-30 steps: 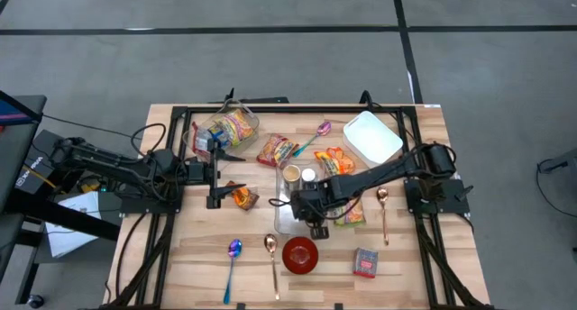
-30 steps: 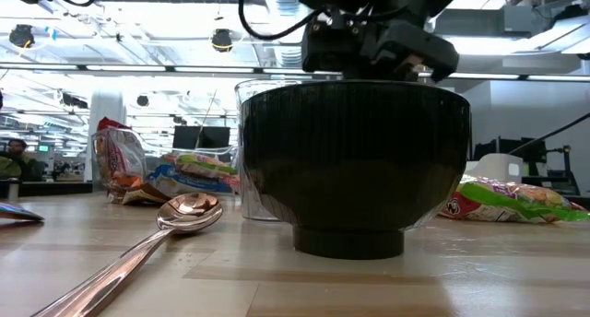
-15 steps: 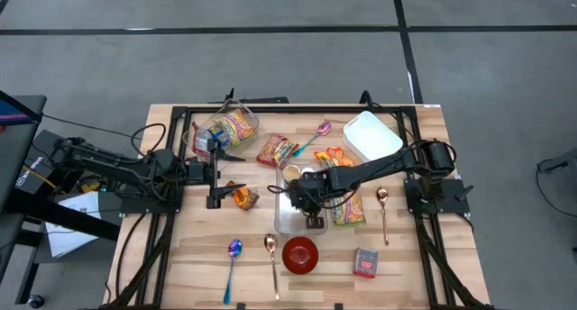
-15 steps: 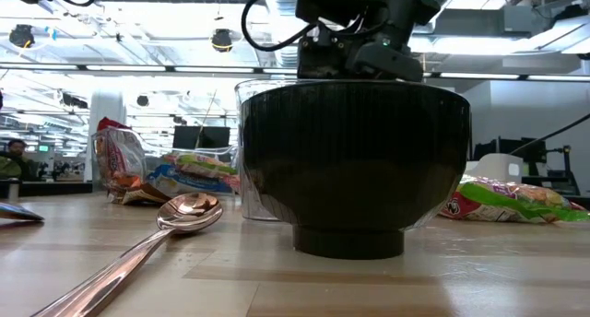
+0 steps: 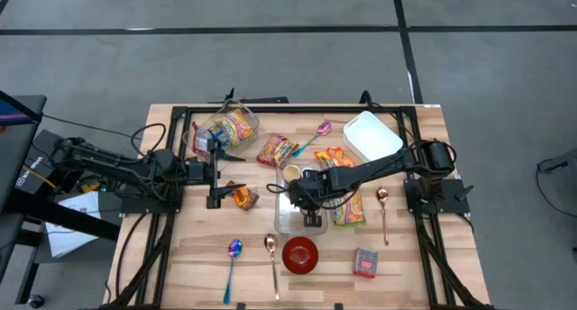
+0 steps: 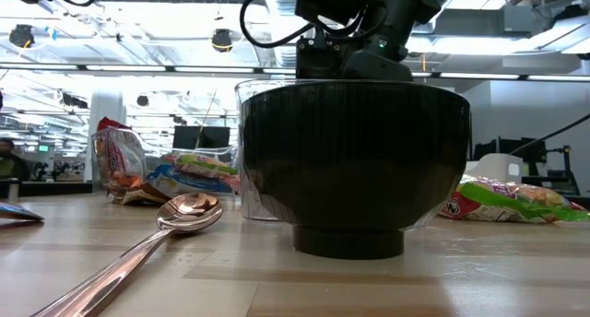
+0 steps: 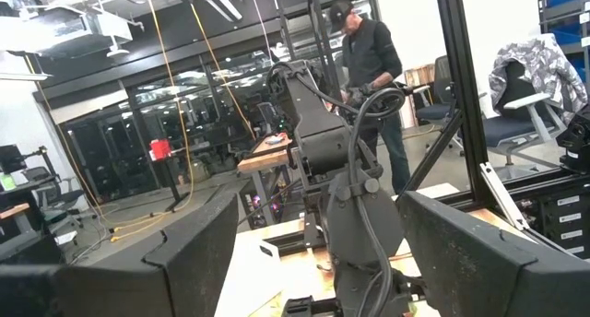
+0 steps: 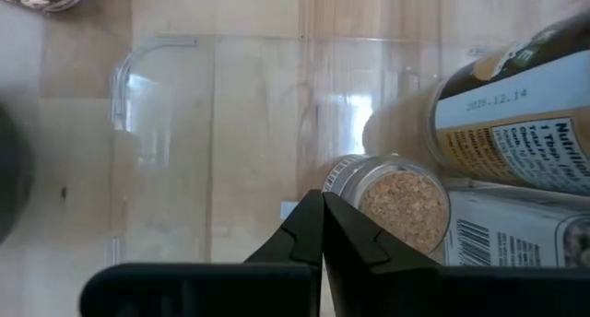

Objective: Pick & Place Food Item
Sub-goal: Put the brown spice bottle into the bottom transparent bin, then put the orange spice pack into the bottom transparent bin

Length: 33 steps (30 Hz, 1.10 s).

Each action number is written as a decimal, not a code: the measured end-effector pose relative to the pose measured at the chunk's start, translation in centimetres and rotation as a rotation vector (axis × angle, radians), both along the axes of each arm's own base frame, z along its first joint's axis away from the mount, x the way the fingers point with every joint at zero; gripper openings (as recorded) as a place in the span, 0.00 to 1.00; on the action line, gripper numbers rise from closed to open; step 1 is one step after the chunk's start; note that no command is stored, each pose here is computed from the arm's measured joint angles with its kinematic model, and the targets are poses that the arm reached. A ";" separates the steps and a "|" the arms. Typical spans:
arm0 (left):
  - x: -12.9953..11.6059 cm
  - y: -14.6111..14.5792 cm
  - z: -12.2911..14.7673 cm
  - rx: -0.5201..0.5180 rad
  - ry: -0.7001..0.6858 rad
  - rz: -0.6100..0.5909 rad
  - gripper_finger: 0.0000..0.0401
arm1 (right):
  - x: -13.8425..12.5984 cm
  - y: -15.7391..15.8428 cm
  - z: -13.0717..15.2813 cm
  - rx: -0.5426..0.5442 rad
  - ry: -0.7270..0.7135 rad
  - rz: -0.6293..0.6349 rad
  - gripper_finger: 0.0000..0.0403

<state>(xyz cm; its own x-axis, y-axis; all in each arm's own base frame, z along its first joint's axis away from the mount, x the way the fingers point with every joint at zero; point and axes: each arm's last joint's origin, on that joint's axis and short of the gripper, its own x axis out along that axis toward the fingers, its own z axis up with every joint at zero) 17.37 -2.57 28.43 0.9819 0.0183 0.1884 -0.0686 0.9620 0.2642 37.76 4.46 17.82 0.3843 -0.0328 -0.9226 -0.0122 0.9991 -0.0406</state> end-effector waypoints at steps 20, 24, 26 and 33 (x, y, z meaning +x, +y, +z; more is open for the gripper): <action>0.1 0.0 -0.6 0.012 0.065 -0.003 0.74 | -3.4 3.0 7.3 -0.189 -0.197 0.000 0.00; 0.4 -0.2 -1.5 0.029 0.145 -0.042 0.74 | -5.6 5.2 10.2 -0.200 -0.296 0.035 0.00; 0.8 -0.4 -2.2 0.040 0.197 -0.077 0.74 | -6.7 6.4 11.2 -0.201 -0.347 0.069 0.00; 2.7 -2.6 -3.2 0.077 0.338 -0.174 0.74 | -10.8 9.8 10.7 -0.265 -0.419 0.061 0.05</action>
<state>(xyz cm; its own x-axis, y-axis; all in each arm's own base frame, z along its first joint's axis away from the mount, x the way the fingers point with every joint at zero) 20.09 -5.12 25.23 0.9759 -0.1561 -0.1525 0.1978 0.9280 0.3159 26.94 14.22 28.50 0.7290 -0.2111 -0.6511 0.0011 0.9516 -0.3072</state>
